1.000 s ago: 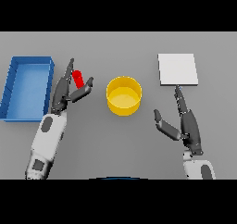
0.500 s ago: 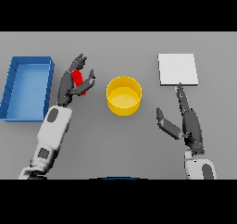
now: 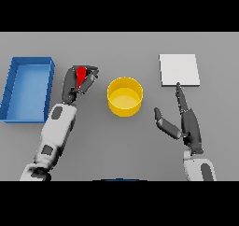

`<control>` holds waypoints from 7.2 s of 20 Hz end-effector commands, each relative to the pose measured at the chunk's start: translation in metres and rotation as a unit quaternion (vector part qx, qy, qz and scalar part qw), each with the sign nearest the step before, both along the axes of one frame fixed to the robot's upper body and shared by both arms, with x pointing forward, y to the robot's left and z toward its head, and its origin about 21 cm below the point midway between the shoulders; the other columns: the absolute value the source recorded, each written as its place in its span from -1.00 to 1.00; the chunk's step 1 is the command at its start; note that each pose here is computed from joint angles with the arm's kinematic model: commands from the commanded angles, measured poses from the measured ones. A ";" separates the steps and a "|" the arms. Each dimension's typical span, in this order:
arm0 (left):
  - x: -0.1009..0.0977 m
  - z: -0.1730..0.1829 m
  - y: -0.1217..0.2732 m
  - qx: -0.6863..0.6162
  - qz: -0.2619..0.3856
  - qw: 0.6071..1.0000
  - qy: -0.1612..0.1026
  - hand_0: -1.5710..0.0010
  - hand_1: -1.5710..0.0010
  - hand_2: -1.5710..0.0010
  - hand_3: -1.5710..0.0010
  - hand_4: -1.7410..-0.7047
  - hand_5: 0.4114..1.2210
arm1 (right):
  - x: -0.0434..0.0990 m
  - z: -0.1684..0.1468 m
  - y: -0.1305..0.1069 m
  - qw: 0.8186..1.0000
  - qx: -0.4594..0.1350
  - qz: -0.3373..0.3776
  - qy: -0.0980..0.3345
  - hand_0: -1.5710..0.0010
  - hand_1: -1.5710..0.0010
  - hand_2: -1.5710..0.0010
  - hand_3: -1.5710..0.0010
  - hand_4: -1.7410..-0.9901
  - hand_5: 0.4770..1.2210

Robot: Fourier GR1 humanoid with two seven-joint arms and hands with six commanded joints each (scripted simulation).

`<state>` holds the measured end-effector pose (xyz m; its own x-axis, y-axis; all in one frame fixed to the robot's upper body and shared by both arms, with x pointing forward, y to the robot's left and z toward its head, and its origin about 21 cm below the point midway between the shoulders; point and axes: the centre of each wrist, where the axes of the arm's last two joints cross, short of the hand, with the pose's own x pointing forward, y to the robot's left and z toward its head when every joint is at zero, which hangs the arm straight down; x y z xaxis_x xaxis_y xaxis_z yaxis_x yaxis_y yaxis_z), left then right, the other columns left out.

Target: Pick up the red beaker and tilt it to pour out 1 green nut into yellow bowl. Pick up the yellow bowl and place it on the metallic measuring scale.

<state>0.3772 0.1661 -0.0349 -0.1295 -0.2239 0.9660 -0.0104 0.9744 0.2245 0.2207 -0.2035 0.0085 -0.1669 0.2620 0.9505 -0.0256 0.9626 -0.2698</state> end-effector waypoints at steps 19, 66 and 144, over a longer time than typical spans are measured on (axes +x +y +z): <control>0.006 0.100 -0.004 0.392 -0.148 0.905 -0.070 -0.99 -0.99 -0.99 -0.99 -0.99 0.83 | -0.005 -0.002 -0.002 1.000 -0.025 0.004 -0.013 1.00 1.00 1.00 1.00 0.74 -0.46; 0.055 0.226 -0.143 0.925 -0.183 0.273 -0.190 -1.00 -1.00 -1.00 -1.00 -0.97 1.00 | -0.006 -0.002 0.006 0.999 -0.034 0.006 -0.026 1.00 1.00 1.00 1.00 0.91 -0.45; -0.033 0.107 0.169 0.299 0.177 0.913 0.213 1.00 1.00 1.00 1.00 0.93 -0.29 | 0.091 0.062 0.029 0.786 -0.521 0.326 -0.063 1.00 1.00 1.00 1.00 0.37 -0.40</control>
